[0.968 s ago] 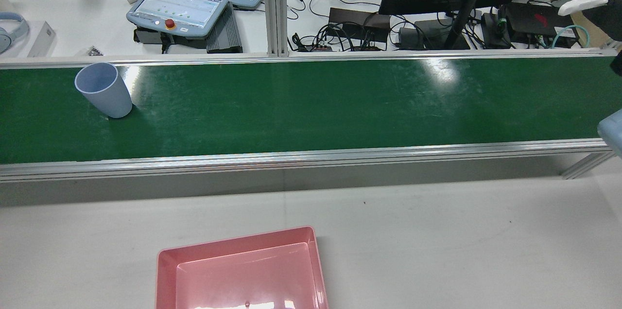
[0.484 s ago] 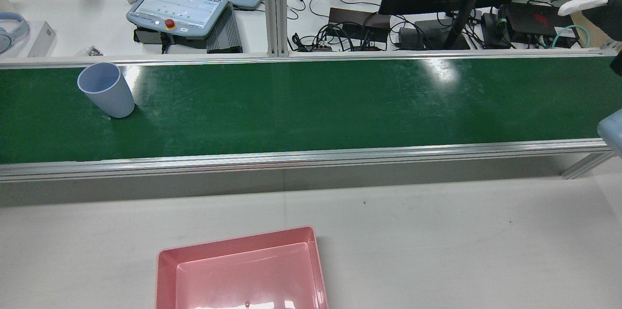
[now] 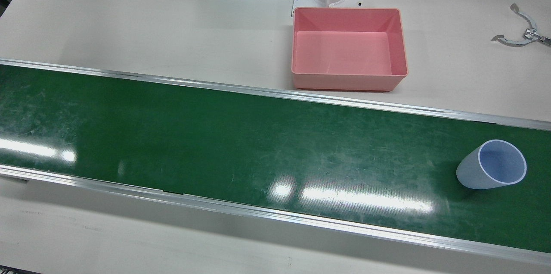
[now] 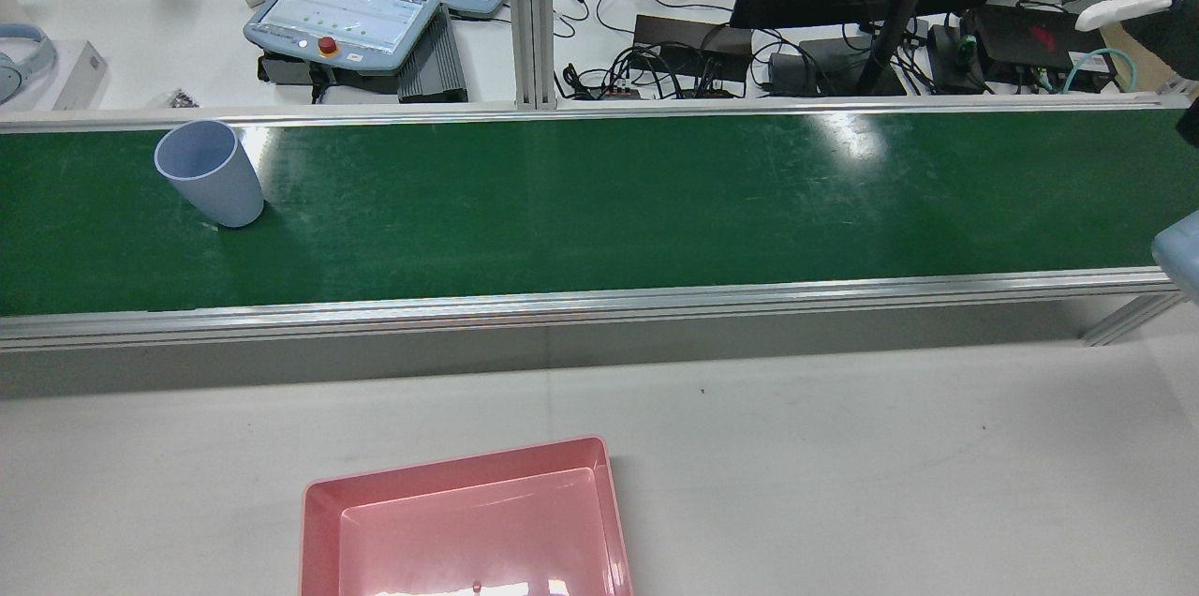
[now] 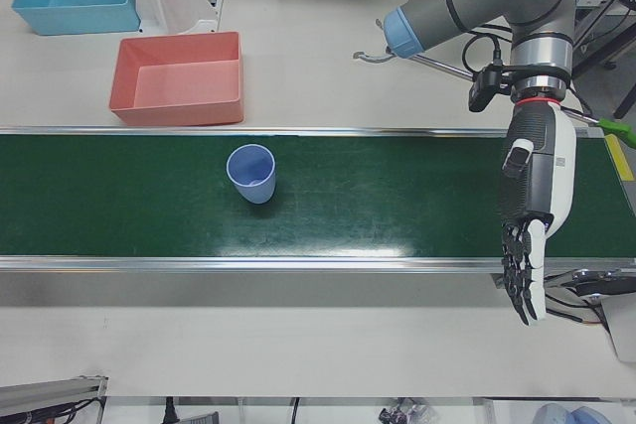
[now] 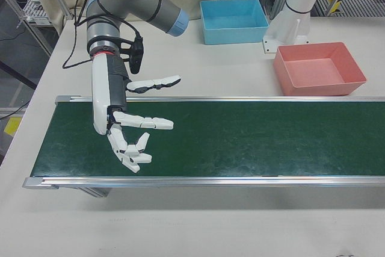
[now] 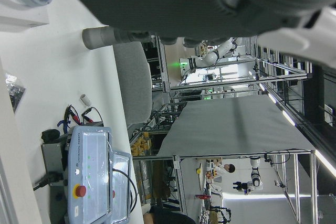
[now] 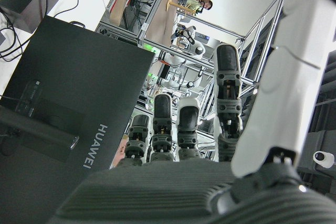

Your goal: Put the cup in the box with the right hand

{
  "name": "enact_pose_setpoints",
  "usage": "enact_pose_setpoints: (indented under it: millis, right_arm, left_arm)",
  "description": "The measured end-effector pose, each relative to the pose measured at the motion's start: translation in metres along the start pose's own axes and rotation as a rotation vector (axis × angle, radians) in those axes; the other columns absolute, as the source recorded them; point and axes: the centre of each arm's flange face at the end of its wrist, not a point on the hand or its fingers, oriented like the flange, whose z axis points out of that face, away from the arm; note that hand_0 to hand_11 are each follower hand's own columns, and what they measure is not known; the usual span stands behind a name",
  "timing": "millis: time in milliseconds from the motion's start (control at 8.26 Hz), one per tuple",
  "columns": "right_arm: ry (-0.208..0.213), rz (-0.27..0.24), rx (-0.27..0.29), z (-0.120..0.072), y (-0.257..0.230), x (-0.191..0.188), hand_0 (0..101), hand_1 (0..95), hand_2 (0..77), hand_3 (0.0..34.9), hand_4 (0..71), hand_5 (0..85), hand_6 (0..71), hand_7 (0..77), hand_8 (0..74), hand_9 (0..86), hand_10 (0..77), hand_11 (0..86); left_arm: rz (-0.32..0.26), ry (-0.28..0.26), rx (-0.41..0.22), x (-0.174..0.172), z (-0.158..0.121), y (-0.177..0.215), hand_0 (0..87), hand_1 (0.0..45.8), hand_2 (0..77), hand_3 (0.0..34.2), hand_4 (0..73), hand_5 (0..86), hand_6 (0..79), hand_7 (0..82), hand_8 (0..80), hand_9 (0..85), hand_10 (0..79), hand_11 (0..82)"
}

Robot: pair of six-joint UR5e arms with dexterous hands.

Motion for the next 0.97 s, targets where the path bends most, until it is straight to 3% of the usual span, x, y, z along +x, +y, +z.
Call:
enact_pose_setpoints:
  millis: [363, 968]
  right_arm:
    - [0.001, 0.000, 0.002, 0.0000, -0.0010, 0.0004, 56, 10.9, 0.5, 0.0, 49.1, 6.0, 19.6, 69.8, 13.6, 35.5, 12.0, 18.5]
    - [0.001, 0.000, 0.000, 0.0000, -0.0003, 0.0002, 56, 10.4, 0.5, 0.0, 49.1, 6.0, 19.6, 69.8, 15.8, 35.5, 11.4, 18.5]
  left_arm:
    - [0.000, 0.000, 0.001, 0.0001, -0.0002, -0.0002, 0.0, 0.5, 0.5, 0.0, 0.0, 0.0, 0.0, 0.0, 0.0, 0.5, 0.0, 0.0]
    - [0.000, 0.001, 0.000, 0.0004, -0.0003, -0.0002, 0.0, 0.5, 0.5, 0.0, 0.0, 0.0, 0.0, 0.0, 0.0, 0.0, 0.0, 0.0]
